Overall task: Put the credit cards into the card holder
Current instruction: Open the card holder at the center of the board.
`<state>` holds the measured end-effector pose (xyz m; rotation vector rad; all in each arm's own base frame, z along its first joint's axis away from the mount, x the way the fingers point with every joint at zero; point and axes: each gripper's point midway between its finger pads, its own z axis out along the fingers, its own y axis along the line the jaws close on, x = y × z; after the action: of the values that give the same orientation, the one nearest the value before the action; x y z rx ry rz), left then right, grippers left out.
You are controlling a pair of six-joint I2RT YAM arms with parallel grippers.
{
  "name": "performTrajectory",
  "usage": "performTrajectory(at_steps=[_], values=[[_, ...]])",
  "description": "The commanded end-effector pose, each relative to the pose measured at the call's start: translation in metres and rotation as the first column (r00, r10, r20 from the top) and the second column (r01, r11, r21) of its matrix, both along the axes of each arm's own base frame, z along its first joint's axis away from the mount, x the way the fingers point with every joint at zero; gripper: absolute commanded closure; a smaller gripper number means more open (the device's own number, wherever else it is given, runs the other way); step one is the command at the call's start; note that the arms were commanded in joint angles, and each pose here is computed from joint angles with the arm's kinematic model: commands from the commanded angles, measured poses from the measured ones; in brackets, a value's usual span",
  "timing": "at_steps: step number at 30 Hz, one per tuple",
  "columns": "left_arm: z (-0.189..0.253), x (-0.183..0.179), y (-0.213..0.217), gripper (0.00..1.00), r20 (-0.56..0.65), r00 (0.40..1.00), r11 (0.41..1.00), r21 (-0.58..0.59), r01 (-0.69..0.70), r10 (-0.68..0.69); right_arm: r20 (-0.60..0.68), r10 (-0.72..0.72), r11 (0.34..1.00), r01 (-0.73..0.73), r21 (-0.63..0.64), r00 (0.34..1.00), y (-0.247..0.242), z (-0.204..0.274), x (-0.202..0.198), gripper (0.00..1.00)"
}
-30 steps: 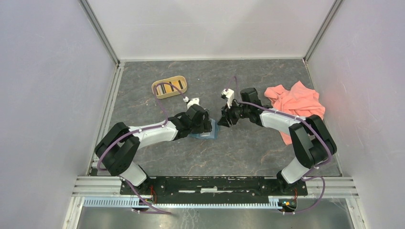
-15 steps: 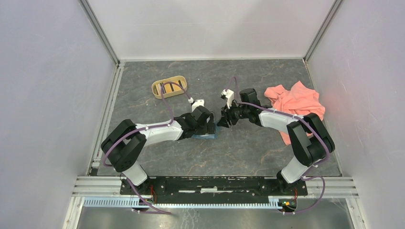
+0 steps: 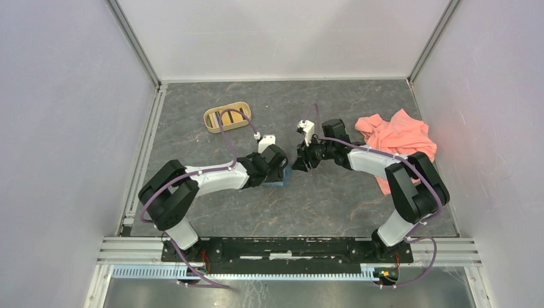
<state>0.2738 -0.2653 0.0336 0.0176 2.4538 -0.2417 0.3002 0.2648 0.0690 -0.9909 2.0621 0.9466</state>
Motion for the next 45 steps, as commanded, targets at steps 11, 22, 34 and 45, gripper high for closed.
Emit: performTrajectory(at_steps=[11,22,34,45], values=[[0.023,0.004,0.003,0.64,0.028,1.0,0.994,-0.108,-0.003,0.006,-0.006,-0.003,0.997,0.003,0.078,1.0,0.009,0.013,0.0,0.35],[0.035,0.005,0.021,0.74,0.028,0.999,0.976,-0.217,-0.032,0.039,-0.04,-0.077,0.997,0.078,0.009,0.996,0.031,0.008,0.016,0.3],[0.034,0.002,0.049,0.79,-0.006,0.997,0.927,-0.368,-0.077,0.081,-0.064,-0.068,0.992,0.061,-0.11,0.996,0.055,-0.016,0.019,0.34],[0.036,-0.001,0.058,0.8,-0.029,0.996,0.881,-0.463,-0.093,0.09,0.019,-0.105,0.978,0.106,-0.18,0.994,0.044,-0.02,0.025,0.8]])
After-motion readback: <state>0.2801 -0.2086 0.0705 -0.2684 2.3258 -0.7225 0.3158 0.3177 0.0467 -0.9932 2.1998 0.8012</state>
